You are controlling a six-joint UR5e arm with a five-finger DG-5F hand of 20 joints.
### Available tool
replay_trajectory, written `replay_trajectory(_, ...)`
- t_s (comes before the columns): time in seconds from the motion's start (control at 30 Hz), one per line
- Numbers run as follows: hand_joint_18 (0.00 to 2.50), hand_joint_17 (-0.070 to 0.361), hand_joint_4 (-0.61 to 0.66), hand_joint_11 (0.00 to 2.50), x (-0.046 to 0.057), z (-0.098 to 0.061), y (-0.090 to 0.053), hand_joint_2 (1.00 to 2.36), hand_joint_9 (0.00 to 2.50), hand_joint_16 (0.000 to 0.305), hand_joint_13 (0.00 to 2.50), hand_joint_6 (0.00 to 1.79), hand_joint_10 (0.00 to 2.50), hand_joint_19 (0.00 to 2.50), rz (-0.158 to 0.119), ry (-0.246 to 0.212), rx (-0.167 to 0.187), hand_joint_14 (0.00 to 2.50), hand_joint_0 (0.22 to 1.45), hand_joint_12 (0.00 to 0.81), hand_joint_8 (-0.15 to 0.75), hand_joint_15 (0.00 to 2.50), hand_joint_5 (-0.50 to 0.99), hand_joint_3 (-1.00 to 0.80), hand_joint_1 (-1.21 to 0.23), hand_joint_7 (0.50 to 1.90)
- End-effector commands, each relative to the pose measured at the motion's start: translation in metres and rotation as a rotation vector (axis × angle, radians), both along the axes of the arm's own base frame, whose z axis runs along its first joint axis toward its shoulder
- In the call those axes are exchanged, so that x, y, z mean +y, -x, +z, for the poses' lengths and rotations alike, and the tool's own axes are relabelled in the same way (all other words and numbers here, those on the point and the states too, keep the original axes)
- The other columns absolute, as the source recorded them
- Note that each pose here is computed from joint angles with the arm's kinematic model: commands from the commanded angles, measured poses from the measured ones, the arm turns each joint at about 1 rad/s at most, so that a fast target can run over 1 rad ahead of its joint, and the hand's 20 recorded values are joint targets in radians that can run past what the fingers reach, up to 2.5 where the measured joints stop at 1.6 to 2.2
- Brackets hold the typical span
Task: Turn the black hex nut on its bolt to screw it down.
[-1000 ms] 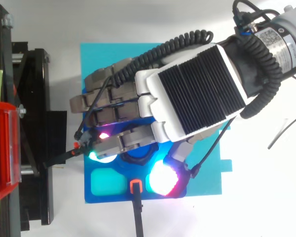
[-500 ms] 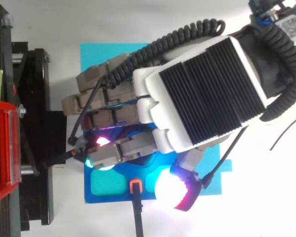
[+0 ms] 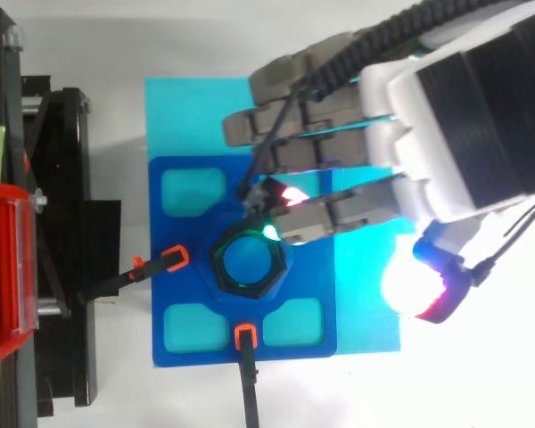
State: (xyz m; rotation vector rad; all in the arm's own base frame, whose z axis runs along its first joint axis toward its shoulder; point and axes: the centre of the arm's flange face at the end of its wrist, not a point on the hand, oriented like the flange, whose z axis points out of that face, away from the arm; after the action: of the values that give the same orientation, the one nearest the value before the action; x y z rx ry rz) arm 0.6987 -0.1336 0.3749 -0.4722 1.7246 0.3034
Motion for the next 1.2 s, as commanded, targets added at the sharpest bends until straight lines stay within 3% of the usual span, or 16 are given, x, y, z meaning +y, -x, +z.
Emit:
replay_trajectory(0.0, 0.51, 0.125, 0.27, 0.13, -0.002, -0.005, 0.03, 1.0, 0.71, 0.055, 0.55, 0.5, 0.0, 0.35, -0.013, 0.0, -0.009, 0.0, 0.4, 0.339, 0.263, 0.06, -0.11, -0.5, -0.39, 1.11)
replay_trajectory(0.07, 0.5, 0.124, 0.27, 0.14, -0.001, -0.002, 0.04, 1.0, 0.71, 0.055, 0.55, 0.5, 0.0, 0.35, -0.024, 0.001, -0.042, 0.0, 0.41, 0.337, 0.261, 0.05, -0.11, -0.5, -0.39, 1.11)
replay_trajectory(0.1, 0.51, 0.124, 0.26, 0.13, -0.001, -0.005, 0.073, 1.0, 0.71, 0.055, 0.55, 0.5, 0.01, 0.36, -0.067, -0.027, -0.078, 0.0, 0.41, 0.338, 0.262, 0.05, -0.11, -0.5, -0.39, 1.11)
replay_trajectory(0.2, 0.51, 0.124, 0.26, 0.13, 0.0, -0.003, 0.091, 1.0, 0.71, 0.055, 0.55, 0.5, 0.0, 0.36, -0.105, -0.055, -0.113, 0.0, 0.41, 0.338, 0.259, 0.06, -0.11, -0.5, -0.4, 1.11)
replay_trajectory(0.23, 0.51, 0.124, 0.27, 0.13, -0.001, -0.003, 0.1, 1.0, 0.71, 0.055, 0.55, 0.5, 0.0, 0.36, -0.137, -0.088, -0.126, 0.0, 0.41, 0.338, 0.261, 0.06, -0.11, -0.5, -0.4, 1.11)
replay_trajectory(0.27, 0.51, 0.123, 0.27, 0.13, -0.002, -0.004, 0.103, 1.0, 0.71, 0.055, 0.55, 0.5, 0.0, 0.36, -0.151, -0.102, -0.128, 0.0, 0.41, 0.338, 0.26, 0.05, -0.11, -0.5, -0.4, 1.11)
replay_trajectory(0.37, 0.51, 0.123, 0.25, 0.13, -0.005, -0.008, 0.106, 1.0, 0.71, 0.055, 0.55, 0.5, 0.01, 0.36, -0.191, -0.172, -0.107, 0.0, 0.41, 0.338, 0.261, 0.05, -0.11, -0.5, -0.41, 1.1)
replay_trajectory(0.43, 0.5, 0.122, 0.26, 0.13, -0.01, -0.009, 0.108, 1.0, 0.71, 0.054, 0.55, 0.5, 0.0, 0.36, -0.215, -0.236, -0.07, 0.0, 0.41, 0.336, 0.259, 0.05, -0.11, -0.5, -0.41, 1.1)
replay_trajectory(0.6, 0.51, 0.122, 0.26, 0.13, -0.011, -0.01, 0.108, 1.0, 0.7, 0.054, 0.55, 0.5, 0.01, 0.36, -0.236, -0.313, -0.036, 0.0, 0.41, 0.336, 0.259, 0.05, -0.11, -0.5, -0.41, 1.09)
replay_trajectory(0.73, 0.51, 0.122, 0.26, 0.12, -0.017, -0.011, 0.107, 1.0, 0.71, 0.054, 0.55, 0.5, 0.0, 0.36, -0.307, -0.41, -0.006, 0.0, 0.42, 0.339, 0.257, 0.05, -0.11, -0.5, -0.41, 1.08)
replay_trajectory(0.77, 0.51, 0.122, 0.27, 0.13, -0.02, -0.01, 0.106, 1.0, 0.7, 0.054, 0.55, 0.5, 0.0, 0.36, -0.339, -0.459, 0.005, 0.0, 0.42, 0.339, 0.259, 0.05, -0.12, -0.5, -0.41, 1.07)
replay_trajectory(0.9, 0.53, 0.123, 0.27, 0.12, -0.023, -0.011, 0.106, 1.0, 0.71, 0.055, 0.56, 0.5, 0.0, 0.36, -0.394, -0.569, 0.035, 0.0, 0.42, 0.344, 0.264, 0.05, -0.12, -0.5, -0.41, 1.04)
replay_trajectory(1.03, 0.54, 0.126, 0.27, 0.12, -0.027, -0.01, 0.105, 1.0, 0.71, 0.056, 0.55, 0.5, 0.0, 0.34, -0.442, -0.647, 0.047, 0.0, 0.42, 0.35, 0.265, 0.04, -0.13, -0.5, -0.41, 1.0)
replay_trajectory(1.07, 0.53, 0.126, 0.27, 0.11, -0.027, -0.01, 0.105, 1.0, 0.71, 0.056, 0.55, 0.5, 0.0, 0.34, -0.442, -0.647, 0.047, 0.0, 0.42, 0.354, 0.265, 0.03, -0.13, -0.5, -0.41, 0.97)
replay_trajectory(1.17, 0.53, 0.129, 0.25, 0.08, -0.031, -0.011, 0.106, 1.0, 0.71, 0.057, 0.51, 0.5, 0.0, 0.32, -0.48, -0.678, 0.057, 0.0, 0.43, 0.361, 0.27, 0.01, -0.15, -0.5, -0.4, 0.88)
